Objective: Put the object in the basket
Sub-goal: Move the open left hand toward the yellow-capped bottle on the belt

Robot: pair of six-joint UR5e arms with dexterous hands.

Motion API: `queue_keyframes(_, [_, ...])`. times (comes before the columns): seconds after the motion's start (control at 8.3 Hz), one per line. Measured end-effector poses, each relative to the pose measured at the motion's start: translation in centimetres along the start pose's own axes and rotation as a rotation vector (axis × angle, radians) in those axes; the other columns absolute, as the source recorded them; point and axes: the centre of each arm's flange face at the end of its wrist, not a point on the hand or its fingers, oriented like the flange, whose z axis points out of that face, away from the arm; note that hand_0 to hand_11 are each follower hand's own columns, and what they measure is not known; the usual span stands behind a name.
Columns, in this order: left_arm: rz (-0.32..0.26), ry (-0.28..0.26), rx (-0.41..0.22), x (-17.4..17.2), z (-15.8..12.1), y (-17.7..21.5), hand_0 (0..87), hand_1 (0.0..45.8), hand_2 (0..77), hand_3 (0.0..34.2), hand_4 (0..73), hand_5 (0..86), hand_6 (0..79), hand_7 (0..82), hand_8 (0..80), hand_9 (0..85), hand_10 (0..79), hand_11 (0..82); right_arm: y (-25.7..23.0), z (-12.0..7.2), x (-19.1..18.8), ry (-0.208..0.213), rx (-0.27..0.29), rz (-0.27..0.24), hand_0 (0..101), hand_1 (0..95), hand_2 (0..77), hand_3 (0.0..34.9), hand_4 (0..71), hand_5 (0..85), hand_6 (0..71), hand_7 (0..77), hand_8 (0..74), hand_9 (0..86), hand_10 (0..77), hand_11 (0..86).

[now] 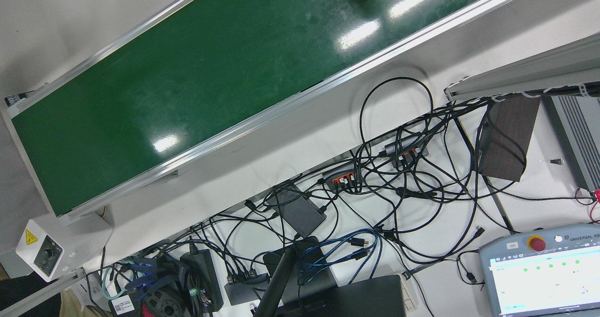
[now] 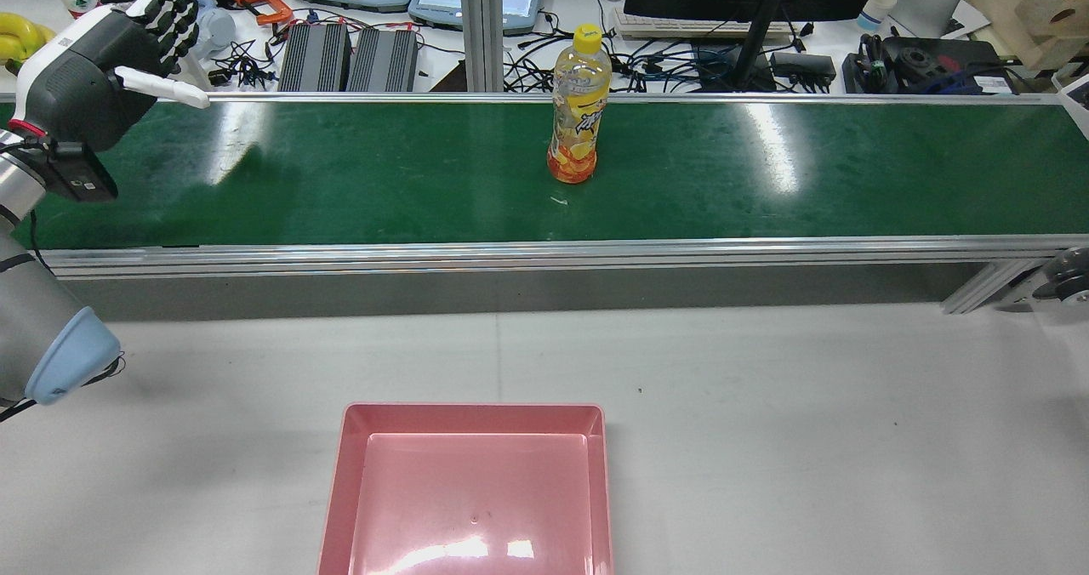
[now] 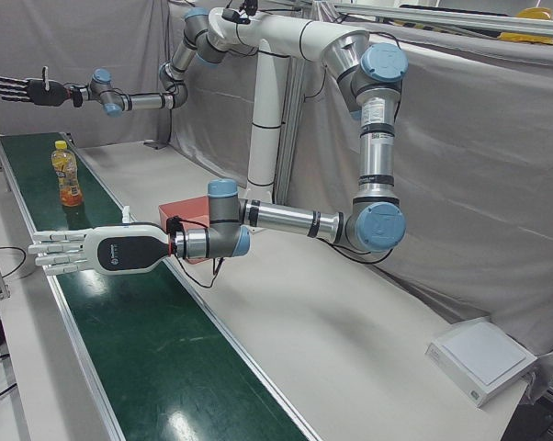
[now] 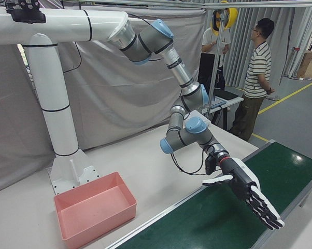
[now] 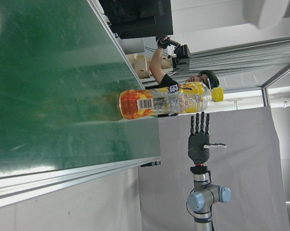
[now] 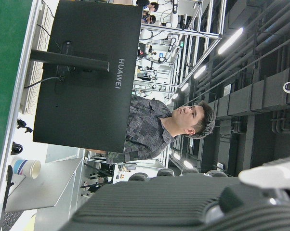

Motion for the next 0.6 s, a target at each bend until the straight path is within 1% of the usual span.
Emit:
queue_keyframes(0.24, [0.004,-0.013,0.013,-1.1,1.8,-0.3,64.5,12.0,0.0,0.1,1.1,10.9,0.0,0.5,0.0,0.5,0.0,1.1,0.0,0.0,0.0,0.0,0.0,0.001,0,0.0,0.5,0.0,0.0,0.0,0.0,0.5,0.0,0.0,0.0,0.0])
queue_keyframes(0.36, [0.006,-0.016,0.018,-1.4,2.5,-0.4,64.8,12.0,0.0,0.0,1.1,13.1,0.0,0.5,0.0,0.5,0.0,1.1,0.0,0.0,0.0,0.0,0.0,0.001,0,0.0,0.5,0.0,0.0,0.0,0.0,0.5,0.0,0.0,0.0,0.0])
queue_keyframes(0.6, [-0.002,-0.015,0.014,-1.6,3.0,-0.5,63.0,12.0,0.0,0.1,1.1,13.6,0.0,1.1,0.0,0.5,0.0,1.1,0.0,0.0,0.0,0.0,0.001,0.001,0,0.0,0.5,0.0,0.0,0.0,0.0,0.5,0.0,0.0,0.0,0.0])
